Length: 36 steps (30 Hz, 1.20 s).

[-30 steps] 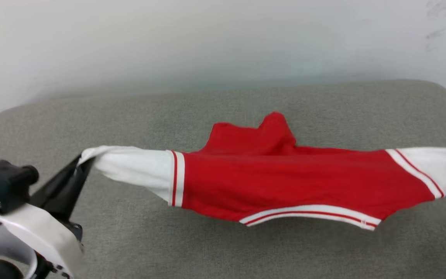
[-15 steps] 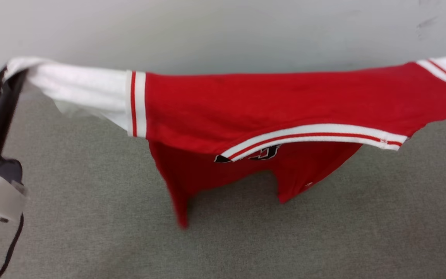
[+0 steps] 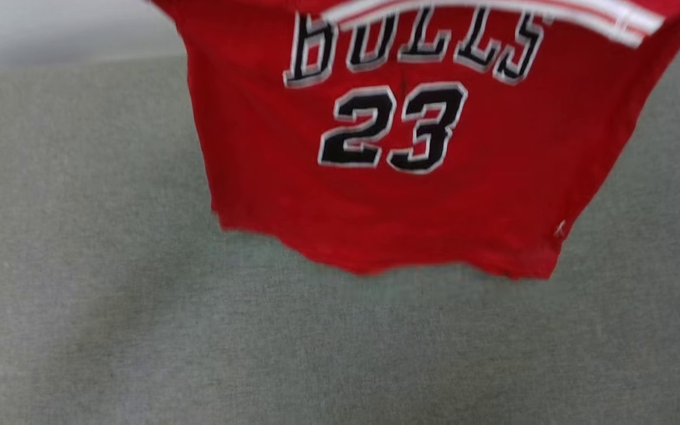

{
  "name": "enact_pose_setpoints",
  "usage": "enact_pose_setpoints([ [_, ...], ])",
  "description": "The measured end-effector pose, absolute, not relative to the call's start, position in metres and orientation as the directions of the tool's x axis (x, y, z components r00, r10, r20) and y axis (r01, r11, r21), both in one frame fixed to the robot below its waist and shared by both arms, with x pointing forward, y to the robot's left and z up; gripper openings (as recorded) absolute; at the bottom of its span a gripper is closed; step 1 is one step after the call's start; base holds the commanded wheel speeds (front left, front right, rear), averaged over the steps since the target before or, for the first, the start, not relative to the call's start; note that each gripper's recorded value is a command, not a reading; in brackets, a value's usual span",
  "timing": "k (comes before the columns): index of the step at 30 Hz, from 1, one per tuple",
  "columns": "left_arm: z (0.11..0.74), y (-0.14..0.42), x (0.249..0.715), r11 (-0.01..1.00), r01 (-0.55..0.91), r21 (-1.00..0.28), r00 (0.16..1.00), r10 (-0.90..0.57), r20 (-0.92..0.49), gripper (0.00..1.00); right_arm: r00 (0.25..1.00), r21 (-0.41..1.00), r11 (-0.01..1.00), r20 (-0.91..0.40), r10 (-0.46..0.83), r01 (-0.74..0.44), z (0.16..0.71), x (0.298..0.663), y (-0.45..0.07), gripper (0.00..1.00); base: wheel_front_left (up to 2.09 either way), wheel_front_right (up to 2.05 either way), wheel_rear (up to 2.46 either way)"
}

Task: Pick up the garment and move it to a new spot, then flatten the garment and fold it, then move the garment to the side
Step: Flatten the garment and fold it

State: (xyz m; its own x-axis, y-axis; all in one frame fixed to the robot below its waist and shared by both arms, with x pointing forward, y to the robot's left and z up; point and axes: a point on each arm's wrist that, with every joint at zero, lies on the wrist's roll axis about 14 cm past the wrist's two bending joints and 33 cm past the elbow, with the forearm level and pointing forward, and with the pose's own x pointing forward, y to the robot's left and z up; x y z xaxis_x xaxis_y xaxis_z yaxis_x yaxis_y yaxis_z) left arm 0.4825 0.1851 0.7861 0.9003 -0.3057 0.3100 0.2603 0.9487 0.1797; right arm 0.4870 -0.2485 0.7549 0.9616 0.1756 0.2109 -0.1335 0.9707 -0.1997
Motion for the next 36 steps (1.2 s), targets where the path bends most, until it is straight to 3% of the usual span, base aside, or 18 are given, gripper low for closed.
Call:
enact_pose_setpoints([
  [10, 0.804, 0.179, 0.591, 0.961, 0.2, 0.192, 0.884, -0.261, 0.389, 0.0, 0.945, -0.262, 0.961, 0.28, 0.167, -0.092, 0.761, 0.586, -0.25, 0.0, 0.0, 0.0, 0.0],
  [13, 0.802, 0.176, 0.623, 0.964, 0.181, 0.196, 0.885, -0.247, 0.396, 0.0, 0.944, -0.342, 0.938, 0.293, 0.152, -0.045, 0.758, 0.613, -0.255, 0.0, 0.0, 0.0, 0.0],
  [18, 0.799, 0.175, 0.665, 0.976, 0.144, 0.165, 0.865, -0.205, 0.458, 0.0, 0.946, -0.365, 0.931, 0.297, 0.127, -0.011, 0.738, 0.659, -0.261, 0.0, 0.0, 0.0, 0.0],
  [24, 0.75, 0.177, 0.704, 0.984, 0.126, 0.129, 0.881, -0.171, 0.441, 0.0, 0.957, -0.342, 0.939, 0.255, 0.137, -0.043, 0.689, 0.704, -0.251, 0.0, 0.0, 0.0, 0.0],
  [29, 0.698, 0.181, 0.714, 0.984, 0.136, 0.111, 0.92, -0.168, 0.355, 0.0, 0.974, -0.317, 0.942, 0.152, 0.167, -0.112, 0.626, 0.718, -0.232, 0.0, 0.0, 0.0, 0.0],
  [36, 0.602, 0.187, 0.691, 0.986, 0.153, 0.06, 0.974, -0.16, 0.163, 0.0, 0.983, -0.27, 0.945, -0.027, 0.182, -0.183, 0.548, 0.696, -0.221, 0.0, 0.0, 0.0, 0.0],
])
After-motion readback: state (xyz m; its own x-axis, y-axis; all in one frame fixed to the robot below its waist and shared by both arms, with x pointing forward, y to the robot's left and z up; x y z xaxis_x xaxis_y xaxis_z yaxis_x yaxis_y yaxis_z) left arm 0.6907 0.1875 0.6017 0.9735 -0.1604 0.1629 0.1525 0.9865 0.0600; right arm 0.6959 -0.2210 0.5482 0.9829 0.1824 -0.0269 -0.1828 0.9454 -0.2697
